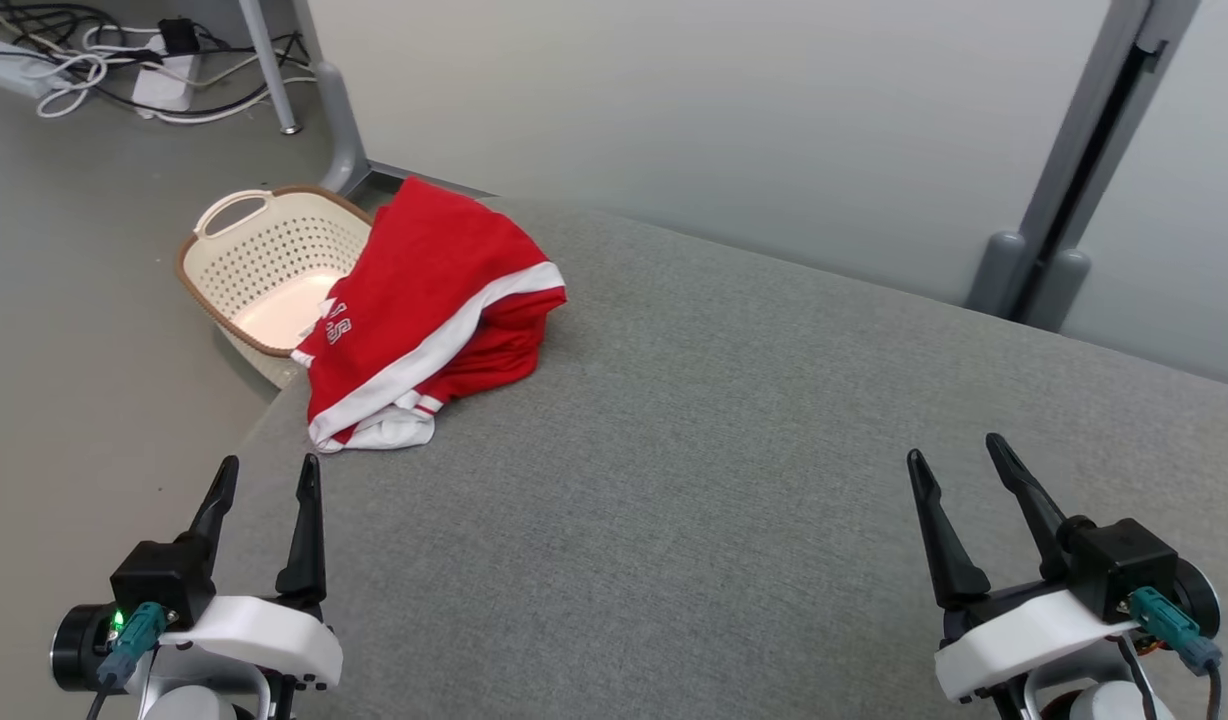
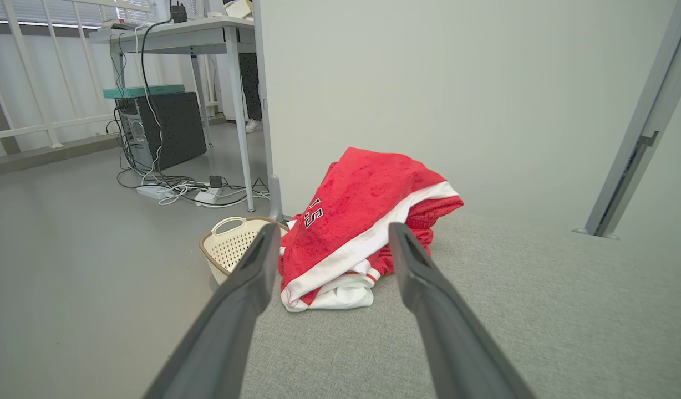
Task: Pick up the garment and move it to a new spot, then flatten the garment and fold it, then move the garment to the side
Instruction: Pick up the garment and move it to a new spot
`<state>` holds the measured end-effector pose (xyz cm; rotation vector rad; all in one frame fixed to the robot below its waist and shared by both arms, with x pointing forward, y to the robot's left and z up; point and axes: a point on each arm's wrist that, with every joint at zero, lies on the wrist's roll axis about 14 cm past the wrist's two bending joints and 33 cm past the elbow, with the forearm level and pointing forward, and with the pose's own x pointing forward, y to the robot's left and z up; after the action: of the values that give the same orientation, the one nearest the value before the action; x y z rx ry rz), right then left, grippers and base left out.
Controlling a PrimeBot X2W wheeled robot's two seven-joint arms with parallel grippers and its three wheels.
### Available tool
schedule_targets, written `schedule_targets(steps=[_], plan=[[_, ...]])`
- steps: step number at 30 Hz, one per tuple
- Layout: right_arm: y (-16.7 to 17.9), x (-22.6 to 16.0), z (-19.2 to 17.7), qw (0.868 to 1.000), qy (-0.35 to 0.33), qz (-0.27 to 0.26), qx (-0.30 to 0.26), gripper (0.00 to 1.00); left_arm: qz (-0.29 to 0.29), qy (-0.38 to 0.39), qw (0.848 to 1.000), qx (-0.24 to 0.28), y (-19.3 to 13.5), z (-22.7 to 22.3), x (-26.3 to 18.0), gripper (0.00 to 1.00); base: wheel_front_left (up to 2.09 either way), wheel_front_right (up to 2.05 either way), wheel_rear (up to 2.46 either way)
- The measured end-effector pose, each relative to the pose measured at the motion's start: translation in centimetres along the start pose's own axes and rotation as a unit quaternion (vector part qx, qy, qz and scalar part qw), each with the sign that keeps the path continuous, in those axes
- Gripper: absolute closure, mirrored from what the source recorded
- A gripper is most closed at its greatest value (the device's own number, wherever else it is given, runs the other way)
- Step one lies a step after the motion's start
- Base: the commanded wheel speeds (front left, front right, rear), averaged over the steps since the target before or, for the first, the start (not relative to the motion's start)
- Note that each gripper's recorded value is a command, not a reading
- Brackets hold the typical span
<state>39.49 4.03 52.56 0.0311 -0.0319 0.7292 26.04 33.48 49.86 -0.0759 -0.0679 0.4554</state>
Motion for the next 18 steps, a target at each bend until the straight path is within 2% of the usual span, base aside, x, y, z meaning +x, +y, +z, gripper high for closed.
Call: schedule_targets(steps=[6, 18], plan=[[1.17, 0.81, -0.20, 1.000, 0.002, 0.019, 0.004, 0.00, 0.017, 0.002, 1.000, 0.000, 1.19, -0.05, -0.63, 0.00, 0.00, 0.00, 0.00], [1.06, 1.09, -0.62, 1.000, 0.008, 0.020, 0.008, 0.00, 0.013, 0.004, 1.000, -0.002, 0.75, -0.07, -0.05, 0.00, 0.00, 0.00, 0.00]])
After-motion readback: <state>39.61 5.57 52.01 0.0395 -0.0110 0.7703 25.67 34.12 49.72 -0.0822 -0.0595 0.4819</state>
